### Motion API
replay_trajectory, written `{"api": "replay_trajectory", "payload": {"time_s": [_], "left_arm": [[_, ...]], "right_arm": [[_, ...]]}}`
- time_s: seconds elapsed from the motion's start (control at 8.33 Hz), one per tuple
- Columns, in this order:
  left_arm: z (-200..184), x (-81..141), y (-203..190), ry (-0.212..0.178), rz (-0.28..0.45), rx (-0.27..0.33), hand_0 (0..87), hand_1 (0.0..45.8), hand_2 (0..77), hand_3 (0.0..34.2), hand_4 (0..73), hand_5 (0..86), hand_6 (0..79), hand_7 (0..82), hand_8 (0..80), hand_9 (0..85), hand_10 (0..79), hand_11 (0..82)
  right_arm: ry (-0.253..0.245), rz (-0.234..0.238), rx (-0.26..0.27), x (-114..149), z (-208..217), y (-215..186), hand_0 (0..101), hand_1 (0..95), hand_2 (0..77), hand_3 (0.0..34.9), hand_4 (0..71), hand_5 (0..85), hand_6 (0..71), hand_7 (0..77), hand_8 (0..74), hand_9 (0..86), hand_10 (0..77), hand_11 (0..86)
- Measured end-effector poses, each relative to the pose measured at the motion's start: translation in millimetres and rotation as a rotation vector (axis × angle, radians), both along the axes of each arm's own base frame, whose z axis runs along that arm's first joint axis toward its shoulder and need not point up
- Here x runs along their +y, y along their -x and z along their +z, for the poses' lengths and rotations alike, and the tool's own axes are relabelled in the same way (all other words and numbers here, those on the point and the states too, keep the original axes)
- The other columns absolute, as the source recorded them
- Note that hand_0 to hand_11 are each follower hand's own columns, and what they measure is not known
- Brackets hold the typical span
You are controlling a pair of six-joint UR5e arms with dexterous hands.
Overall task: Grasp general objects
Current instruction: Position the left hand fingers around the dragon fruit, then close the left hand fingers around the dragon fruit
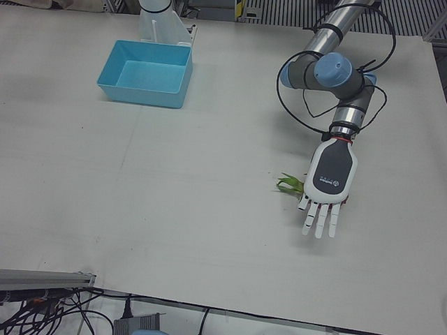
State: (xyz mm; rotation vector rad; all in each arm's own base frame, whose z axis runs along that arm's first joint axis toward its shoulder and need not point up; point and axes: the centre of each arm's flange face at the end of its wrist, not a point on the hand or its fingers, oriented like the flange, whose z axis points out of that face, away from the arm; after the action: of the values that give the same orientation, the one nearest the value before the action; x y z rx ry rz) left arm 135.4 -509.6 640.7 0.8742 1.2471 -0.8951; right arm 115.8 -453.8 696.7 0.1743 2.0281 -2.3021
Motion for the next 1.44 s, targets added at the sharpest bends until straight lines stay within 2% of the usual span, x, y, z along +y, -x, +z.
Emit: {"api": "replay_trajectory", "payload": {"time_s": [0.72,1.08,1.32,1.44], "left_arm": [[31.6,-3.6,-3.5,0.019,0.002,-0.012,81.7,0.5,0.5,7.2,7.6,70.4,1.1,20.7,1.1,0.5,1.1,1.1],[35.5,-4.4,-4.4,0.02,0.003,-0.013,80.9,0.5,0.5,6.1,7.6,70.4,1.1,21.8,1.1,3.3,1.1,1.1],[39.7,-4.1,-5.1,0.025,0.004,-0.016,80.7,0.0,0.5,4.6,7.6,70.4,1.1,25.6,1.6,3.3,1.1,1.1],[41.7,-4.3,-5.5,0.027,0.005,-0.017,80.7,0.0,0.0,2.2,7.6,70.4,1.1,29.5,1.6,4.4,1.6,18.0]], "right_arm": [[0.0,0.0,0.0,-0.1,0.0,0.2,0,94.9,77.4,0.0,0.0,0.0,0.0,0.0,0.0,0.5,0.0,0.5],[0.0,-0.001,0.0,-0.1,0.0,0.3,0,94.9,77.4,0.0,0.0,0.0,0.0,0.0,0.0,0.5,0.0,0.5],[0.0,-0.001,0.0,-0.1,0.0,0.3,0,94.9,77.4,0.0,0.0,0.0,0.0,0.0,0.0,0.5,0.0,0.5],[0.0,-0.001,0.0,-0.1,0.0,0.4,0,94.9,77.4,0.0,0.0,0.0,0.0,0.0,0.0,0.5,0.0,0.5]]}}
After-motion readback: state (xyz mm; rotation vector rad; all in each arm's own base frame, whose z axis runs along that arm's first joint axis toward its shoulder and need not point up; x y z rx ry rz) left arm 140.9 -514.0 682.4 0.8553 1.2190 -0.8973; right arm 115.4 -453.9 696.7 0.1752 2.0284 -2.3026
